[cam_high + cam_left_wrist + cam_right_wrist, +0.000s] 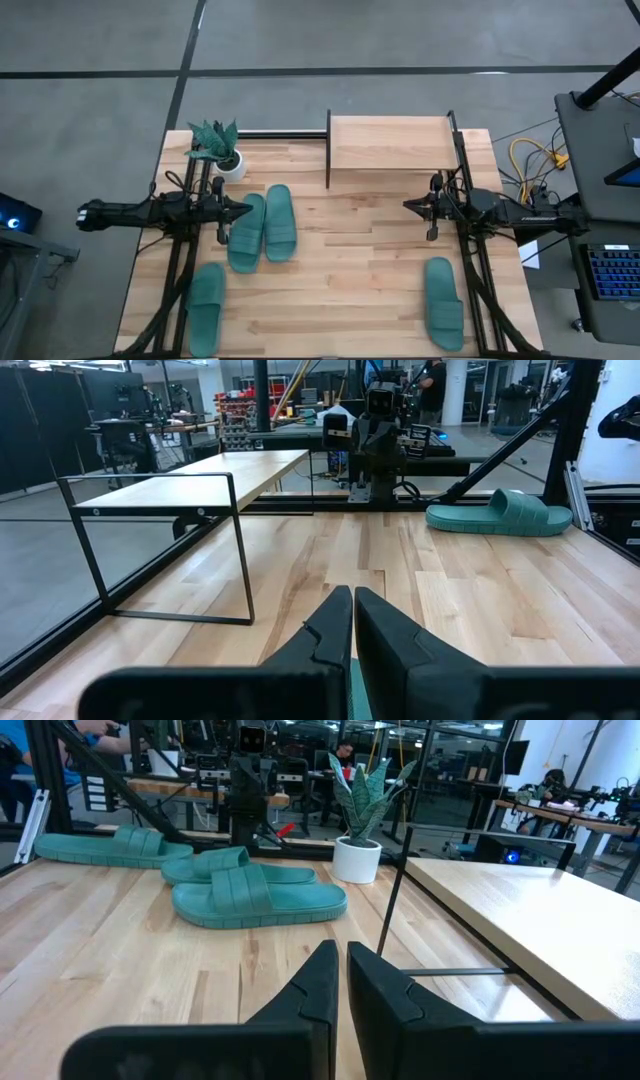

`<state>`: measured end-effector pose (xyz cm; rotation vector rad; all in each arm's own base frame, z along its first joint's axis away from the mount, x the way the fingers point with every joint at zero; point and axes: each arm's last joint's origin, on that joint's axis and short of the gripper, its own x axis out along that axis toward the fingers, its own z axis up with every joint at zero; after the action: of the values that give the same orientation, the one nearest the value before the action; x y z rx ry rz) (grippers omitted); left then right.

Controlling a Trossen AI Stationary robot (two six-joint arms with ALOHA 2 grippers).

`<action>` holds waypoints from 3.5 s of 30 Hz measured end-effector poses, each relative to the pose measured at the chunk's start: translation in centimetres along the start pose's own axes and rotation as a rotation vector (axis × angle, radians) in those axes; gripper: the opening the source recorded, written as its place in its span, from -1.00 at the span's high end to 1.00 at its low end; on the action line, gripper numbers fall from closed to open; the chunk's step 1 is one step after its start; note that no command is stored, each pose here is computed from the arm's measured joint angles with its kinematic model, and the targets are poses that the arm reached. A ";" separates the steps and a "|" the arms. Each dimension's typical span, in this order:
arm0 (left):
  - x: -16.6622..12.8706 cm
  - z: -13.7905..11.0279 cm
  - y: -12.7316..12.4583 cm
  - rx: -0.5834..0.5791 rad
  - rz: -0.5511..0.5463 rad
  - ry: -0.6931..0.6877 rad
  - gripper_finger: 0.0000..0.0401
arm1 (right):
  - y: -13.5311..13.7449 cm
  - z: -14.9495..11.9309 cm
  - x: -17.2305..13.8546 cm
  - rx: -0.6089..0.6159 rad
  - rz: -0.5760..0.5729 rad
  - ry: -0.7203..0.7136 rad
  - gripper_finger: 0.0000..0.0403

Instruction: Pick and place slides into the shelf

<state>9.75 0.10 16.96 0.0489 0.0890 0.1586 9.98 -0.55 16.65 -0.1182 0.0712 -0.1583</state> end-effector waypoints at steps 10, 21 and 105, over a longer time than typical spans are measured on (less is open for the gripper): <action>0.0 0.0 0.0 0.000 0.000 0.000 1.00 | 0.0 0.0 0.0 0.000 0.000 0.000 0.91; 0.0 0.0 0.0 0.000 0.000 0.000 1.00 | 0.0 0.0 0.0 0.000 0.000 0.000 0.91; 0.0 0.1 0.0 -0.002 0.001 -0.011 1.00 | 0.0 0.0 0.0 -0.071 0.000 -0.001 0.91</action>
<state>9.77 0.10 17.02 0.0475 0.0778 0.1591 9.98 -0.55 16.66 -0.1887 0.0756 -0.1557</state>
